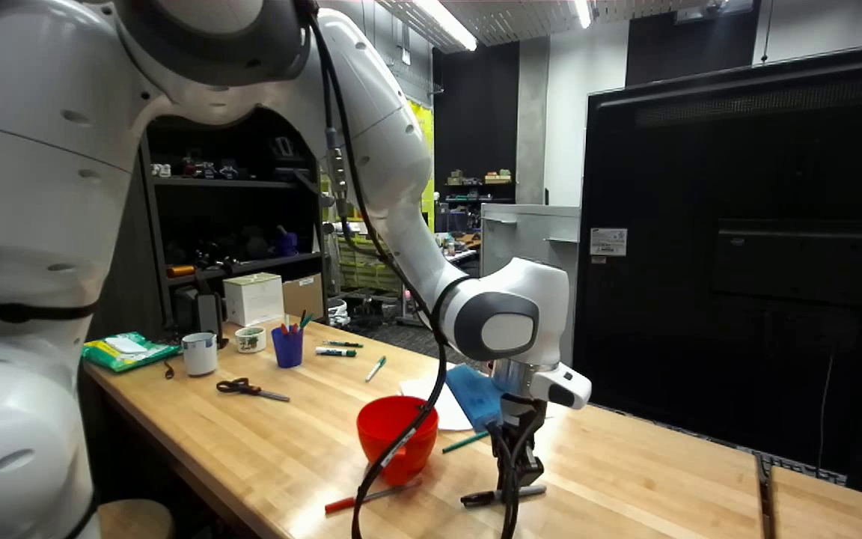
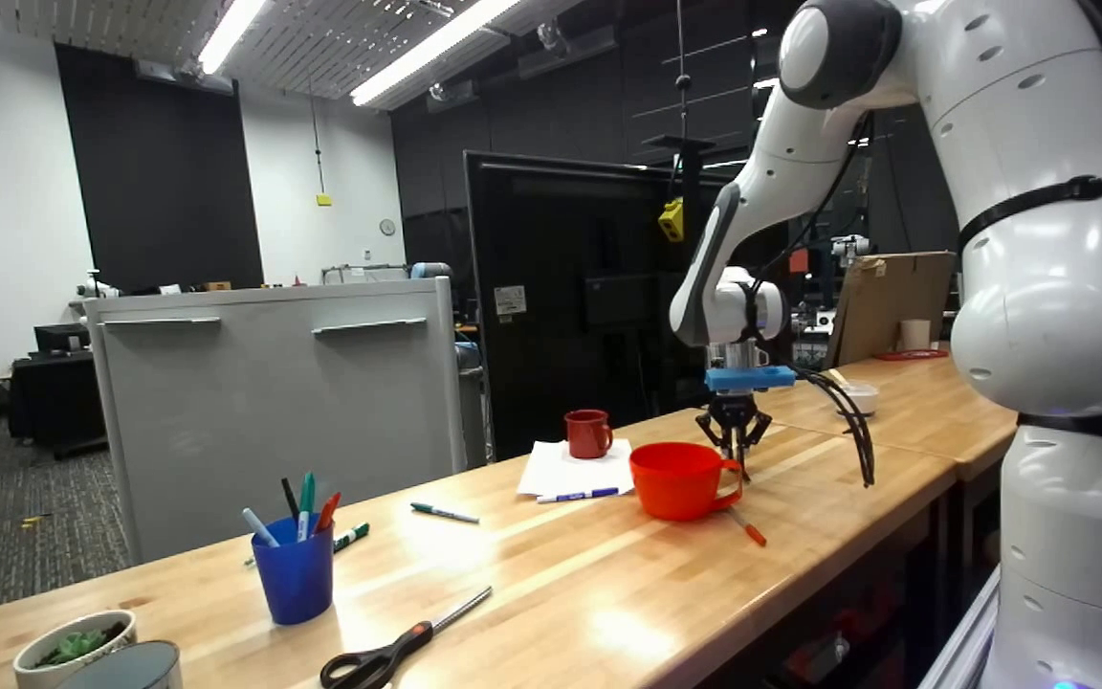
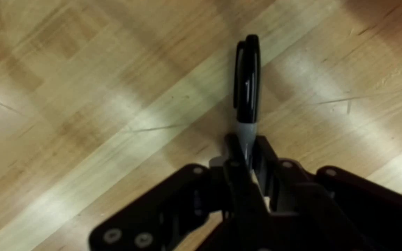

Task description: Pick the black marker and move it to the right of the red mug

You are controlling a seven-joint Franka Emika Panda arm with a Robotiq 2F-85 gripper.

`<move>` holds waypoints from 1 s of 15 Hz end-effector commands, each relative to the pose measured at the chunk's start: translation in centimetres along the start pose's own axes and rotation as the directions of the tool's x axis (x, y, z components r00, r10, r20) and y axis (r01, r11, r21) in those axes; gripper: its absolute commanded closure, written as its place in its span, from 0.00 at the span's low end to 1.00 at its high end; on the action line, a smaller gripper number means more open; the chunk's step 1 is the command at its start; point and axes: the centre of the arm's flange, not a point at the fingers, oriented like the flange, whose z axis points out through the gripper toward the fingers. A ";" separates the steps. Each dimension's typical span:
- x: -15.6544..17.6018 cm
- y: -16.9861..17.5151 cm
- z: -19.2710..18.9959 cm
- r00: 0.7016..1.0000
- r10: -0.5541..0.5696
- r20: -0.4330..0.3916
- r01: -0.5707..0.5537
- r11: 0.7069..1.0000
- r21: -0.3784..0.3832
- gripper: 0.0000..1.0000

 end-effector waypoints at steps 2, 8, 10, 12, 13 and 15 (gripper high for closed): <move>1.7 -0.1 0.4 1.000 0.010 0.018 -0.010 1.000 0.009 0.60; 1.7 -1.2 -1.4 1.000 -0.017 0.004 0.017 1.000 0.001 0.24; 1.5 -1.8 -2.3 1.000 -0.029 -0.012 0.029 1.000 -0.008 0.10; 1.5 -2.1 -3.3 0.999 -0.041 -0.033 0.041 0.999 -0.018 0.01; 1.5 -2.2 -3.7 0.998 -0.049 -0.041 0.049 0.999 -0.023 0.00; 1.1 -2.4 -5.0 0.995 -0.074 -0.066 0.072 0.997 -0.039 0.00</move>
